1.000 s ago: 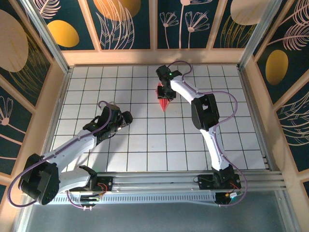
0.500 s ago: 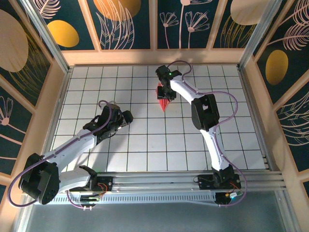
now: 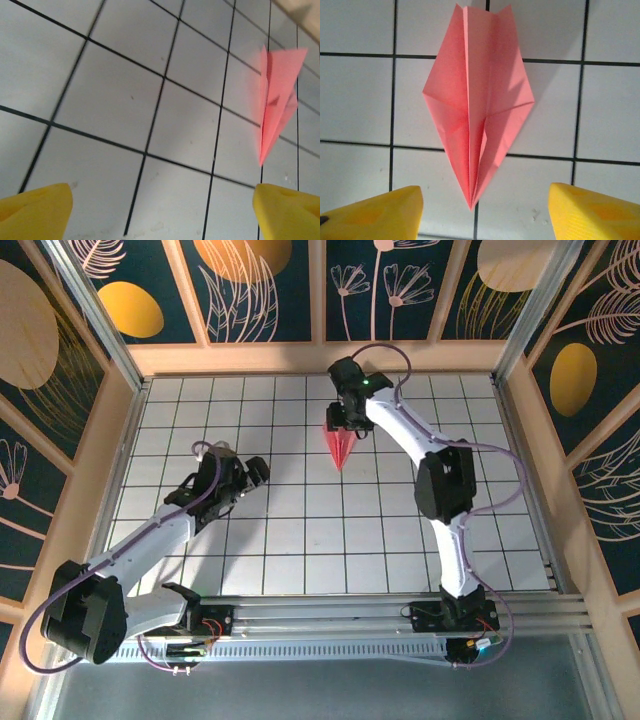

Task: Fold a paper plane with a square sheet of paper (fold left side to right side)
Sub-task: Place the paper plane at the top-center of the table, then reset both arms

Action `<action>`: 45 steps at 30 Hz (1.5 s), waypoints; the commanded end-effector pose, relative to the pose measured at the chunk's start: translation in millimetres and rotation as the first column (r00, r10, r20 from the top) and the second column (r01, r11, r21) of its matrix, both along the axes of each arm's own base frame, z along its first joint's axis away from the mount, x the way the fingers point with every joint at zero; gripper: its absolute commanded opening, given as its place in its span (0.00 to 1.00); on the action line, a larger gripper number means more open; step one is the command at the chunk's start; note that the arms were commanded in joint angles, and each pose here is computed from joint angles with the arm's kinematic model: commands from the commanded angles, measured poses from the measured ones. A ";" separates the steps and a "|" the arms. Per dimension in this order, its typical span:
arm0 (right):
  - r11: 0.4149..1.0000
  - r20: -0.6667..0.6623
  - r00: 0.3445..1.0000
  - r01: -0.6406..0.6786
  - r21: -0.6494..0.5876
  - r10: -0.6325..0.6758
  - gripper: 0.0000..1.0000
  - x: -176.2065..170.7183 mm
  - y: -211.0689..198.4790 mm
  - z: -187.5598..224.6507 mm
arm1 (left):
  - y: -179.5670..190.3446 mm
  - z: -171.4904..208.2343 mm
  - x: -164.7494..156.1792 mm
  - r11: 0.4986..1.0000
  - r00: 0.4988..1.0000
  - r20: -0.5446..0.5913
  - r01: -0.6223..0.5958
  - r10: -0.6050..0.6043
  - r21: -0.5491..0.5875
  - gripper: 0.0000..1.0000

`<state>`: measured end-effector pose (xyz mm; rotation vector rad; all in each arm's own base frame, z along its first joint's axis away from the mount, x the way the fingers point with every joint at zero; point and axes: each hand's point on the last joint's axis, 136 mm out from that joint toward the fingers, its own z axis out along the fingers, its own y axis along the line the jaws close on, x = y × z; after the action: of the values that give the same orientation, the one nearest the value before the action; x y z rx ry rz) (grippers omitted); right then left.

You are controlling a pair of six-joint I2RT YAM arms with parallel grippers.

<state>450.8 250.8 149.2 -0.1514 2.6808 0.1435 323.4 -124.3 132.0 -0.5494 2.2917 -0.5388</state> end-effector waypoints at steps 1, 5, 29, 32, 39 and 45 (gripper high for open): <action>1.000 0.117 0.993 -0.025 0.004 0.024 0.72 -10.2 -7.1 40.3 | 14.0 28.0 15.3 0.998 0.994 0.090 -0.054 0.056 -0.019 0.96; 1.000 0.208 0.978 -0.021 0.019 0.017 0.82 -23.8 -25.2 60.3 | 36.8 43.2 24.4 0.992 0.982 0.146 -0.125 0.120 0.023 0.99; 0.930 0.618 0.701 0.332 0.159 -0.356 0.99 -76.9 -269.0 27.9 | 110.1 84.9 22.7 0.876 0.888 0.381 -0.381 0.256 0.298 0.99; 0.935 0.644 0.686 0.319 0.155 -0.340 0.99 -81.8 -275.6 13.2 | 113.7 85.1 18.7 0.867 0.885 0.388 -0.390 0.258 0.311 0.99; 0.953 0.737 0.610 0.254 0.167 -0.292 0.99 -89.0 -276.0 -13.8 | 130.2 71.0 13.0 0.790 0.880 0.416 -0.419 0.230 0.448 0.99; 0.966 0.796 0.549 0.176 0.189 -0.256 0.99 -75.0 -266.3 -8.8 | 140.6 49.9 17.3 0.715 0.896 0.396 -0.411 0.201 0.566 0.99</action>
<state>359.8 -21.5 89.9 0.2050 1.9419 0.0487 336.4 5.4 176.7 -0.4737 1.9030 0.2242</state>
